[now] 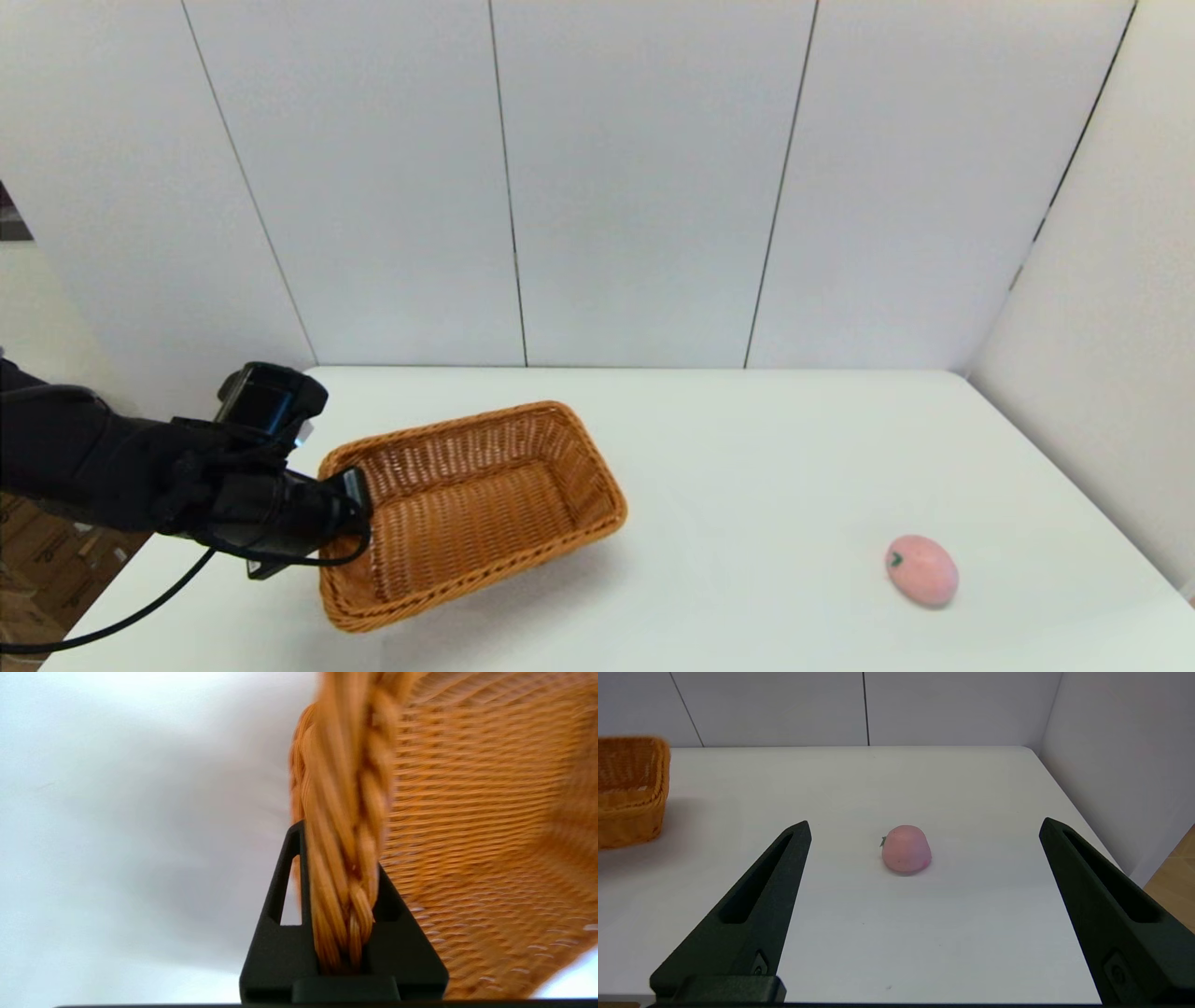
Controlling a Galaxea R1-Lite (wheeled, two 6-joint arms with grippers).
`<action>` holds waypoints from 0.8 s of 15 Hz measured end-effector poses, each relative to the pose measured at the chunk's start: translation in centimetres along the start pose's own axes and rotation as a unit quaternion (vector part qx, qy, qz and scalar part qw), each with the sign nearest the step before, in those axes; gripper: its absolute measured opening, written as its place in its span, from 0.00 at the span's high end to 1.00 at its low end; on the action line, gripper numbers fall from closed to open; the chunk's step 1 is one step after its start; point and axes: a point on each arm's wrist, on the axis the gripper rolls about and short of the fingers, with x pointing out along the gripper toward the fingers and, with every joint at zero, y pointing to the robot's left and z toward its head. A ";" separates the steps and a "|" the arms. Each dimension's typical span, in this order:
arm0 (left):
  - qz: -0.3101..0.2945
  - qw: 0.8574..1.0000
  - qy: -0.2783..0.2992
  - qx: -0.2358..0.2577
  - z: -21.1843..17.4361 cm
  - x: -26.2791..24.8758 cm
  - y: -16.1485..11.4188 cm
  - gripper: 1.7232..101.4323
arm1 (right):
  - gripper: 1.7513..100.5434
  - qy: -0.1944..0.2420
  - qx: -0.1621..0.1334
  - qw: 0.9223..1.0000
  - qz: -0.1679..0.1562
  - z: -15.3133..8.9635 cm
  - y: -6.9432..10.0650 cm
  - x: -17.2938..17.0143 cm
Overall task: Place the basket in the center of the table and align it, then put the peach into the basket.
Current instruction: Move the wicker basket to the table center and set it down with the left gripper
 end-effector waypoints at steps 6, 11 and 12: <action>-0.101 0.990 -0.015 0.095 -0.9 -2.6 -7.6 0.87 | 0.04 -0.001 -0.004 1.000 0.001 0.0 0.0 0.0; -0.133 0.982 0.017 0.132 -1.5 -0.4 -11.0 0.87 | 0.04 0.000 -0.006 1.000 0.000 0.0 0.0 0.0; -0.131 0.982 0.025 0.137 -1.6 0.4 -11.1 0.87 | 0.04 0.000 -0.006 1.000 0.000 0.0 0.0 0.0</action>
